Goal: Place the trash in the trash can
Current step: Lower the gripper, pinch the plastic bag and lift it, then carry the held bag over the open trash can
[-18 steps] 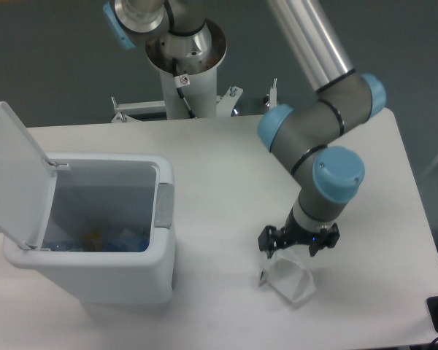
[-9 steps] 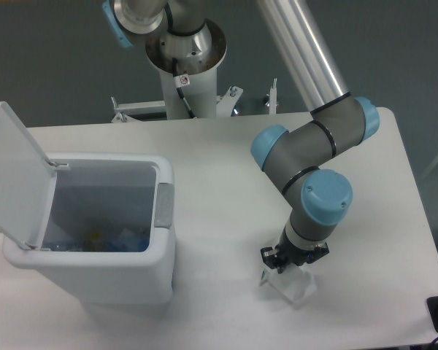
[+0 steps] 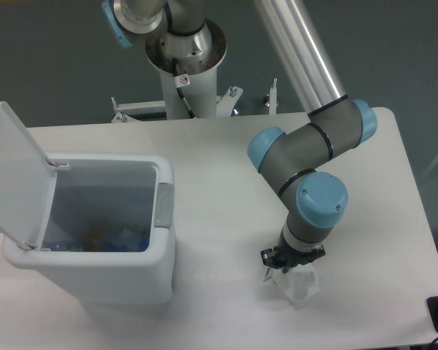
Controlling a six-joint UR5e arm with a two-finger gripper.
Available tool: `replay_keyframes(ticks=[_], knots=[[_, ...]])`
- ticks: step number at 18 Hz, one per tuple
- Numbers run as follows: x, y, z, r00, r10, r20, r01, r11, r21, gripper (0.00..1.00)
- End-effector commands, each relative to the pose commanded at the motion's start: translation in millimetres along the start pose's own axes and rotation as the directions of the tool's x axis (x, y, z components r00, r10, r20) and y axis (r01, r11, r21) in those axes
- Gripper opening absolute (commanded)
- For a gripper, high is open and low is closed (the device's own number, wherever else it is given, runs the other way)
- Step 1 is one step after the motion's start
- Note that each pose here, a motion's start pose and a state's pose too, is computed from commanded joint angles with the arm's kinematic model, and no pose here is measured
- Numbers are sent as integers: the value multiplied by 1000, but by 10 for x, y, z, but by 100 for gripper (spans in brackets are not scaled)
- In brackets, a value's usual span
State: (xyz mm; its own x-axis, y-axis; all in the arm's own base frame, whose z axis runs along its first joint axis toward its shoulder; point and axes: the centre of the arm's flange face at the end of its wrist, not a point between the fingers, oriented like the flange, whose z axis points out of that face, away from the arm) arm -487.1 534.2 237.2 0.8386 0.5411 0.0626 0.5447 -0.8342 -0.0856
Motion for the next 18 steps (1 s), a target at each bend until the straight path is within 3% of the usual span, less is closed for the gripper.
replay_keyframes(ticks=[3,6,13,18], knots=[[-28,-67,-134,1000,-7,-15,7,999,42,0],[-107,-153,-714,996,-46,-74,58,986,159,0],[87,-85,-2154,982,-44,-185,115,912,393,0],[372,57,-2858,965,22,-261,116,859,499,0]])
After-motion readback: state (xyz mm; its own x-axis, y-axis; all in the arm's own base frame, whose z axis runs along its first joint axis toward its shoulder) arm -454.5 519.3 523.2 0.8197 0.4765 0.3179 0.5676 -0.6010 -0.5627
